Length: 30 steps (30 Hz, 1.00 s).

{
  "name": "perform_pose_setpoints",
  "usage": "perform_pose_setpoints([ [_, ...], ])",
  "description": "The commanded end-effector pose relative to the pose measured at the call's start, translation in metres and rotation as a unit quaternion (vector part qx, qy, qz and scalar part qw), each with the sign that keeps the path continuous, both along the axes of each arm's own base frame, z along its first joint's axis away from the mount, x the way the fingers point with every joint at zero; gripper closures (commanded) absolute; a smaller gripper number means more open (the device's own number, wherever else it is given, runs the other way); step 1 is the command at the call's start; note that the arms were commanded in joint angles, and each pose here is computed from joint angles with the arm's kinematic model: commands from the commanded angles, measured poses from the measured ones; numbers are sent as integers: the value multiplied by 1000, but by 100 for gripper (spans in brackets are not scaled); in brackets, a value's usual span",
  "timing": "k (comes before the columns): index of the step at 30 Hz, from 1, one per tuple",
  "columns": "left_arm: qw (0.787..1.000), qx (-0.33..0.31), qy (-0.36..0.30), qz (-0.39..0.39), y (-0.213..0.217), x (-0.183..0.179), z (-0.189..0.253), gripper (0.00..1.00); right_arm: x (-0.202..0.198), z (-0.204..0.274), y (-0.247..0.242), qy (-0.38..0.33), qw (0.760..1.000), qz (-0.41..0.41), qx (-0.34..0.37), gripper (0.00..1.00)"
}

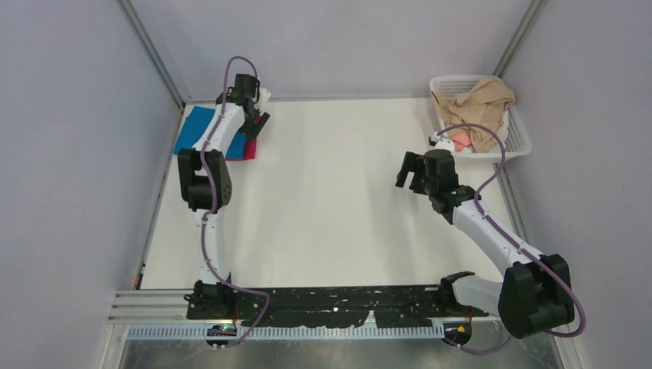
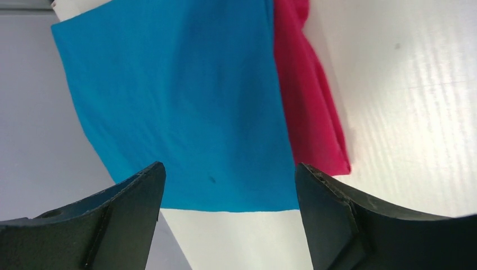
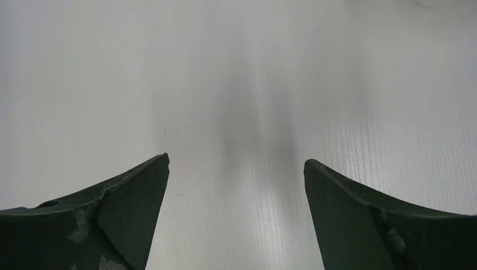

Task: Fold and stack the t-shirts
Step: Put the neatly folded tshirt into the corner of the board with the left arm

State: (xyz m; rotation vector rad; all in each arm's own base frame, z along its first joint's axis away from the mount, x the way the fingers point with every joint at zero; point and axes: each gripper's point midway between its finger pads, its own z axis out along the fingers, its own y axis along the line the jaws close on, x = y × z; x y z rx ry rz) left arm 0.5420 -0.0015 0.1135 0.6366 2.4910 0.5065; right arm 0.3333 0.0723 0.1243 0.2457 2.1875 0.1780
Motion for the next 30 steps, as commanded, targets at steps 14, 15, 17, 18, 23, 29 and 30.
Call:
perform_pose_setpoints([
  [14, 1000, 8, 22, 1, 8, 6, -28, 16, 12, 6, -3, -15, 1000, -7, -10, 5],
  [15, 1000, 5, 25, 1, 6, 6, -29, 18, 11, 5, -3, -14, 1000, -8, -9, 5],
  [17, 1000, 4, 30, 4, 7, 5, -31, 23, 11, 6, -4, -14, 1000, -9, -11, 5],
  [18, 999, 5, 32, 4, 7, 4, -31, 24, 10, 6, -4, -16, 1000, -10, -12, 5],
  [23, 999, 30, 45, 7, 15, -2, -38, 31, 11, 6, -5, -14, 1000, -11, -15, 5],
  [29, 997, 52, 48, 19, 24, -1, -44, 50, 10, 4, -6, -13, 1000, -12, -16, 5],
  [30, 997, 54, 49, 20, 26, -1, -44, 49, 10, 4, -6, -13, 1000, -12, -16, 5],
])
